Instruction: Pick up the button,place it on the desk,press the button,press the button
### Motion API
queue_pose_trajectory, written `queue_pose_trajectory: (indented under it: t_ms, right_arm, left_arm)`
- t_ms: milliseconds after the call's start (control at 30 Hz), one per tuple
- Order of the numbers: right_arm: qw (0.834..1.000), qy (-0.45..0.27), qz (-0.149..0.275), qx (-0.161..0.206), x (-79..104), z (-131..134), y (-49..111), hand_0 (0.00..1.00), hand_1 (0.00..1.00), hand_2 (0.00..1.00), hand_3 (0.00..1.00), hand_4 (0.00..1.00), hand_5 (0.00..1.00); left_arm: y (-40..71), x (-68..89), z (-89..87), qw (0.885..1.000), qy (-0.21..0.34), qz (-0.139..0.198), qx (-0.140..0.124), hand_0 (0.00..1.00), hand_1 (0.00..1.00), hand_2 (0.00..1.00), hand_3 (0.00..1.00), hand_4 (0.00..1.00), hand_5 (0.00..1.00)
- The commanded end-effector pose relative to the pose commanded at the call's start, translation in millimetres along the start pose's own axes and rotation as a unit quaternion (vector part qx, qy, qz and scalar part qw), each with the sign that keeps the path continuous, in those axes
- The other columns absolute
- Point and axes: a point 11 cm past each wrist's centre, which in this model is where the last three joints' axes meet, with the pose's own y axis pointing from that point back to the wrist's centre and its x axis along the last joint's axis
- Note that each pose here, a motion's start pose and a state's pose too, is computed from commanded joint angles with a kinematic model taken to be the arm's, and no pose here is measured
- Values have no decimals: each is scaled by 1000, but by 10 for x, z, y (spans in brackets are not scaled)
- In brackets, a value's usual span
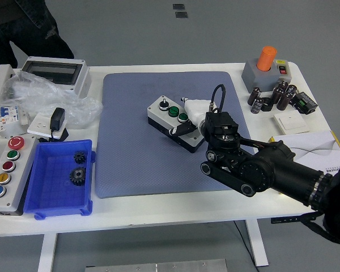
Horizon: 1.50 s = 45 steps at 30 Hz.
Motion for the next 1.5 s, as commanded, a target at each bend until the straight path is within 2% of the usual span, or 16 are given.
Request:
queue_pose_trajectory:
  t_ms: [133,167,300,333,500,533,700,733,900,933,1267,1300,1333,1500]
  right_arm:
    - [1000,-2,9,0,9,-1,-2,355,642,725,998,998,456]
    - [1000,-2,11,0,12,1,-3,258,585,686,998,998,443]
    - [1000,1,16,-2,10,4,-10,258,585,686,998,998,443]
    - [1000,3,17,-2,6,2,-11,189,517,626,912,966,404]
    - [1000,11,24,2,1,-25,-4,189,517,626,912,966,404]
    - [1000,13,26,4,3,-36,0,153,466,509,736,862,295]
    - [999,22,30,10,5,-62,17,153,466,509,736,862,295]
    - [999,24,30,11,4,-64,20,139,422,409,446,764,302]
    - [999,30,29,15,-15,-67,34,139,422,409,446,764,302]
    - [999,31,29,15,-20,-65,36,179,437,405,390,711,186]
    - [998,40,33,23,-82,-26,82,185,441,402,358,694,192]
    - [998,44,37,26,-75,-18,94,185,441,402,358,694,192]
    - [998,47,40,28,-68,-11,104,220,456,390,334,700,94]
    - [994,67,54,61,-52,-31,165,220,456,390,334,700,94]
  left_arm:
    - [0,11,6,1000,0,1,-1,604,623,594,613,620,325]
    - [0,11,9,1000,0,1,-1,604,624,596,614,614,316]
    - [0,7,15,1000,0,1,-2,604,624,596,614,614,316]
    - [0,6,15,1000,0,1,-2,604,624,595,615,613,316]
    - [1,6,22,1000,1,1,-3,604,624,595,615,613,316]
    - [1,7,23,1000,1,1,-4,603,624,596,615,614,317]
    - [1,6,29,1000,2,1,-5,603,624,596,615,614,317]
    - [1,6,30,1000,2,1,-5,603,624,596,616,613,319]
    - [1,9,34,1000,4,2,-6,603,624,596,616,613,319]
    - [1,9,36,1000,4,2,-7,603,624,596,616,611,322]
    - [1,8,34,1000,5,3,-8,602,624,597,616,612,330]
    - [1,8,32,1000,5,3,-8,602,624,597,616,612,330]
    - [1,8,30,1000,6,3,-8,603,624,597,616,615,338]
    - [1,11,30,1000,6,3,-8,603,624,597,616,615,338]
